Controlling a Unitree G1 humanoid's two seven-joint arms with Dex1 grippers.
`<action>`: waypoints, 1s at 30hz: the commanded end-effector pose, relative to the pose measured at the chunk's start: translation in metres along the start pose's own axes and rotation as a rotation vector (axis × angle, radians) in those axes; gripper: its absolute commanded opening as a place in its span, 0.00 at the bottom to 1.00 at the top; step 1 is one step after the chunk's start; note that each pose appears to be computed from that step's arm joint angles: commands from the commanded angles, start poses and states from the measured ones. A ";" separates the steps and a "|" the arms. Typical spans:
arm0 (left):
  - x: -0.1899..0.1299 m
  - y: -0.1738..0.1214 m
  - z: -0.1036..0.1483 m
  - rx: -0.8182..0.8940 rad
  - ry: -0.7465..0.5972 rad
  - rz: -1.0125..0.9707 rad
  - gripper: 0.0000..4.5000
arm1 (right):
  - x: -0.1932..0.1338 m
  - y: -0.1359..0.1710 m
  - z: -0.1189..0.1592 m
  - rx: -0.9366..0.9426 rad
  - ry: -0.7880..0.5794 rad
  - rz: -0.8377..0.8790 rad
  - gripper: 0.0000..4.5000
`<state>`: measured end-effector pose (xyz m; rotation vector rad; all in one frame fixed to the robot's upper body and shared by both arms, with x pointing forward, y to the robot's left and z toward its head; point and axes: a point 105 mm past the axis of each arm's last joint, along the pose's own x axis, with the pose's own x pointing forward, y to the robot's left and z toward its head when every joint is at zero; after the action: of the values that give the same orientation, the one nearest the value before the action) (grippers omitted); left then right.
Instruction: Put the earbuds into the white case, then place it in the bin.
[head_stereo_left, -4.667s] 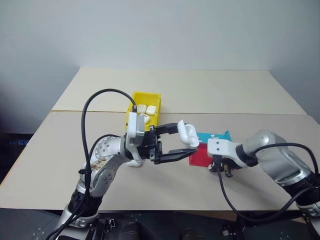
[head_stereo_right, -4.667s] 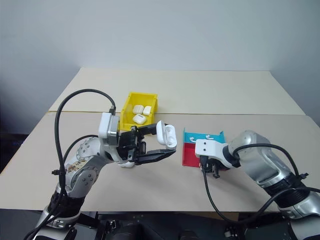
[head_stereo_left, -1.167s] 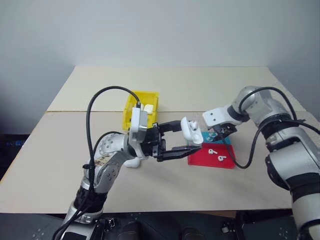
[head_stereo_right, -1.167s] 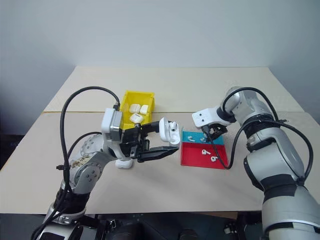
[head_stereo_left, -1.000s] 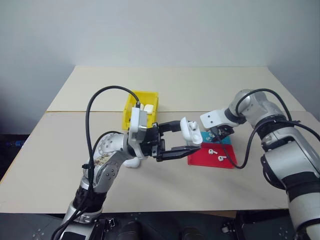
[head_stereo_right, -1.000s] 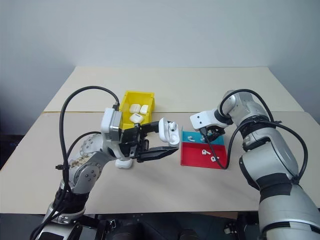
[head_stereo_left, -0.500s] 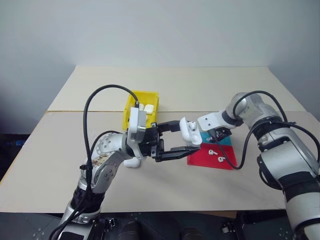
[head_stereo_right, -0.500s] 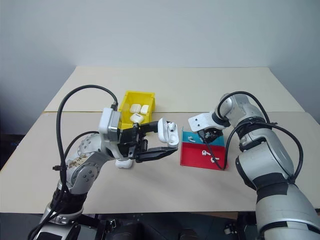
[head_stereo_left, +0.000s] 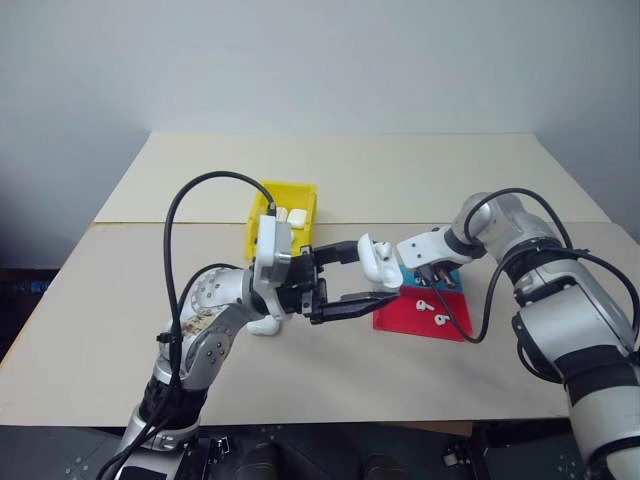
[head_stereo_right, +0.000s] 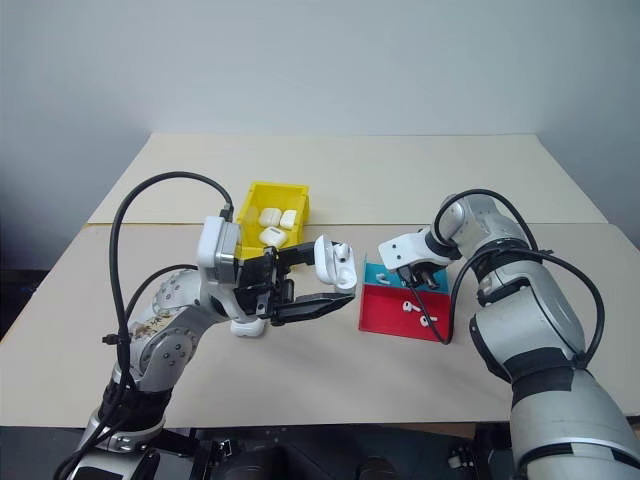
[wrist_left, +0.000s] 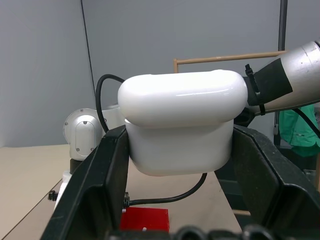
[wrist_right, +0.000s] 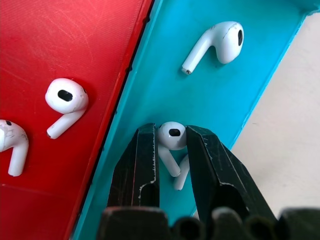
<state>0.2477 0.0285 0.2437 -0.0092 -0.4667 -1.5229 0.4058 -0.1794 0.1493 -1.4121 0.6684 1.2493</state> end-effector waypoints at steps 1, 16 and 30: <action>0.001 -0.004 0.013 0.037 -0.032 -0.021 0.62 | -0.001 -0.001 0.001 0.006 -0.014 -0.016 0.14; 0.001 0.003 0.014 0.022 -0.029 -0.054 0.62 | -0.098 -0.028 0.038 0.360 -0.514 -0.138 0.14; 0.001 0.011 0.014 0.012 -0.031 -0.066 0.62 | -0.176 0.062 0.077 0.684 -1.301 -0.188 0.14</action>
<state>0.2574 0.0337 0.2513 -0.0158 -0.4669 -1.5657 0.2909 -0.1723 0.2841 0.0375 0.0846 1.2632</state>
